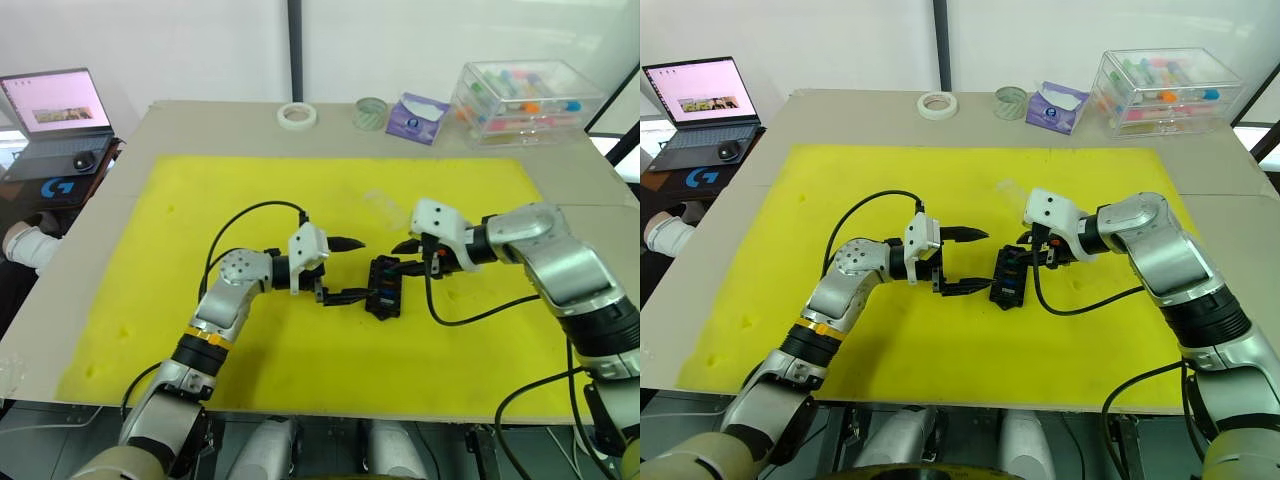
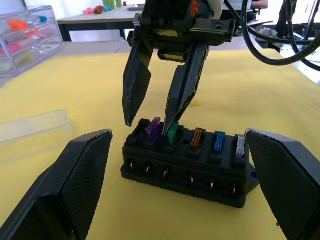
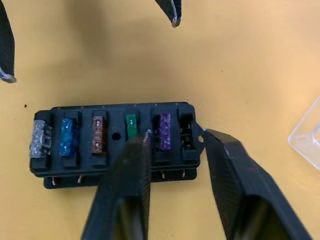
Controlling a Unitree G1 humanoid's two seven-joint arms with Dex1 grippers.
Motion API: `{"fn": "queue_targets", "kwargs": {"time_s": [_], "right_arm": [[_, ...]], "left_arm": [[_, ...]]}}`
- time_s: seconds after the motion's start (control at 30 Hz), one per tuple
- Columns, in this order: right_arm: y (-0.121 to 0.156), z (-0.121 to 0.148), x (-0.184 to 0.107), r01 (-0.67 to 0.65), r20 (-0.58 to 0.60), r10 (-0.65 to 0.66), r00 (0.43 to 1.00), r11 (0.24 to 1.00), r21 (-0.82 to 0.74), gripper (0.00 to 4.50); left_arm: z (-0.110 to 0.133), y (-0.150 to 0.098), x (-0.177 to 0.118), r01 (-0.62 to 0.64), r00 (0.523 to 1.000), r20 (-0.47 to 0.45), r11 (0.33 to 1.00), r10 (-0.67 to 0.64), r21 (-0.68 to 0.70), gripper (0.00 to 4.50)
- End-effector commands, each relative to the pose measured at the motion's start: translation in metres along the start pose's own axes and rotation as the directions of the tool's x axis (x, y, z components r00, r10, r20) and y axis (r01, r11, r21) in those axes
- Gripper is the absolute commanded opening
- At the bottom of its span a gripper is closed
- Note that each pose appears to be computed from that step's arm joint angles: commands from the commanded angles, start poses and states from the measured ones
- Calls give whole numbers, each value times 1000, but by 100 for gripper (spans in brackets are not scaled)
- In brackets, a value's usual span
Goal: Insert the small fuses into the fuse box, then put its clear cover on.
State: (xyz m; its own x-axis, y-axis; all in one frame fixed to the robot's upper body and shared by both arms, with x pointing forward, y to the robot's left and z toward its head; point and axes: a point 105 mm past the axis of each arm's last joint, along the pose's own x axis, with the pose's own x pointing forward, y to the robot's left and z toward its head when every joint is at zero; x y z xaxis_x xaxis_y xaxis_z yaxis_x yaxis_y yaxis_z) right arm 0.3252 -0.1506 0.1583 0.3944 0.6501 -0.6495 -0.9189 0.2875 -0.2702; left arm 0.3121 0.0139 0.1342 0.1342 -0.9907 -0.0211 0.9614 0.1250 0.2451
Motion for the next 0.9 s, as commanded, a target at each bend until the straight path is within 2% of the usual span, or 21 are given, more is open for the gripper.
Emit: {"fn": "queue_targets", "kwargs": {"time_s": [0.03, 0.9], "right_arm": [[-2, 8, -4, 8, 17, -7, 1000, 999, -31, 156], [-8, 15, -18, -5, 61, 6, 998, 1000, -13, 156]], "left_arm": [[6, 1, 0, 3, 1000, 10, 999, -3, 35, 450], [6, 3, 0, 2, 1000, 8, 999, -2, 37, 450]]}}
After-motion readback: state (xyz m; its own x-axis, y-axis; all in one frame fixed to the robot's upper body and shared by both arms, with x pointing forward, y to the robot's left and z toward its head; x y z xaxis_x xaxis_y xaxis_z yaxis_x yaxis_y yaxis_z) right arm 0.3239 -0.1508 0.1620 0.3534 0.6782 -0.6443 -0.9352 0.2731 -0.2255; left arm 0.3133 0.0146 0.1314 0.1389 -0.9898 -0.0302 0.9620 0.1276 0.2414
